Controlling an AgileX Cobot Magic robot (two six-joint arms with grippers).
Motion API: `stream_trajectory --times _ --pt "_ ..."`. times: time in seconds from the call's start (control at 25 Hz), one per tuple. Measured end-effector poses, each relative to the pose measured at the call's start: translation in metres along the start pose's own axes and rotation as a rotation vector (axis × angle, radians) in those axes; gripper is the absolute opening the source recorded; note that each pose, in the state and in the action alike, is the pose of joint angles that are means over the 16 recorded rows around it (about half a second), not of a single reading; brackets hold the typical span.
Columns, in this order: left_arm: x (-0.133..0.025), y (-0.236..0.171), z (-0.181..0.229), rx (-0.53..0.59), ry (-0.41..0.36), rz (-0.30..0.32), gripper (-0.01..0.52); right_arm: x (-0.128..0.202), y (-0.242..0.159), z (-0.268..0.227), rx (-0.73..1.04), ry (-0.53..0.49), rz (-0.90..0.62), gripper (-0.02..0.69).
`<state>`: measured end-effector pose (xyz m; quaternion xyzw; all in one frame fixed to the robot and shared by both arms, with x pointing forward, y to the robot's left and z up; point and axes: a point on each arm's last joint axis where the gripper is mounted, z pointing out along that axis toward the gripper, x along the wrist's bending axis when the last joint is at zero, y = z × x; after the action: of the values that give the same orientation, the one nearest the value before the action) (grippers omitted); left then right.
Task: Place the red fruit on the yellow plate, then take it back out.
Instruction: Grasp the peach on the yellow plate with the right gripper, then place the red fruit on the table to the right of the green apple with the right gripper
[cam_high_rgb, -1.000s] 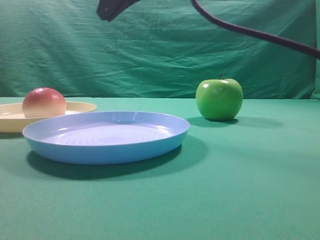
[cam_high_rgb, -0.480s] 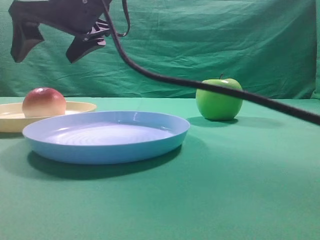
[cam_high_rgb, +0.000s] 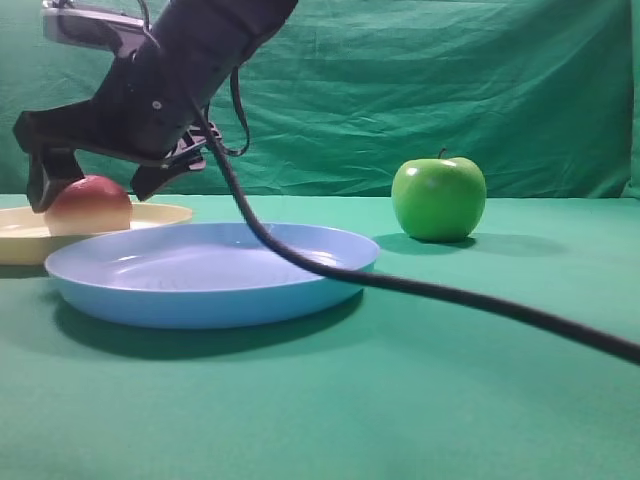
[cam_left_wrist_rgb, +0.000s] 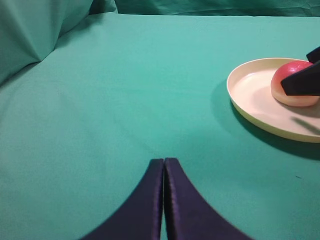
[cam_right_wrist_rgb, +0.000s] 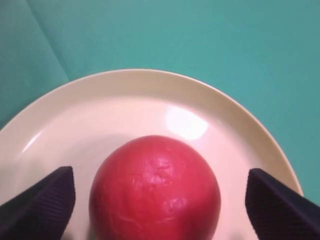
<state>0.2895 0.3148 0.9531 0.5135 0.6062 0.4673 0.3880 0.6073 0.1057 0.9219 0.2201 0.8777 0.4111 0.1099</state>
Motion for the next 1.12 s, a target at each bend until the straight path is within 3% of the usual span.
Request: stream_trajectory --times 0.2,0.4,0.68,0.92,1.12 --pt "0.000 0.000 0.000 0.000 0.000 0.000 0.000 -0.002 0.004 -0.009 0.027 0.034 0.022 0.284" --pt "0.000 0.000 0.000 0.000 0.000 0.000 0.000 -0.014 0.024 -0.043 0.043 0.056 0.069 0.206" --pt "0.000 0.000 0.000 0.000 0.000 0.000 0.000 -0.033 0.057 -0.125 0.108 0.025 0.117 0.185" --pt "0.000 0.000 0.000 0.000 0.000 0.000 0.000 -0.042 0.075 -0.209 0.163 -0.085 0.143 0.175" --pt "0.000 0.000 0.000 0.000 0.000 0.000 0.000 -0.048 0.065 -0.272 0.200 -0.195 0.178 0.171"
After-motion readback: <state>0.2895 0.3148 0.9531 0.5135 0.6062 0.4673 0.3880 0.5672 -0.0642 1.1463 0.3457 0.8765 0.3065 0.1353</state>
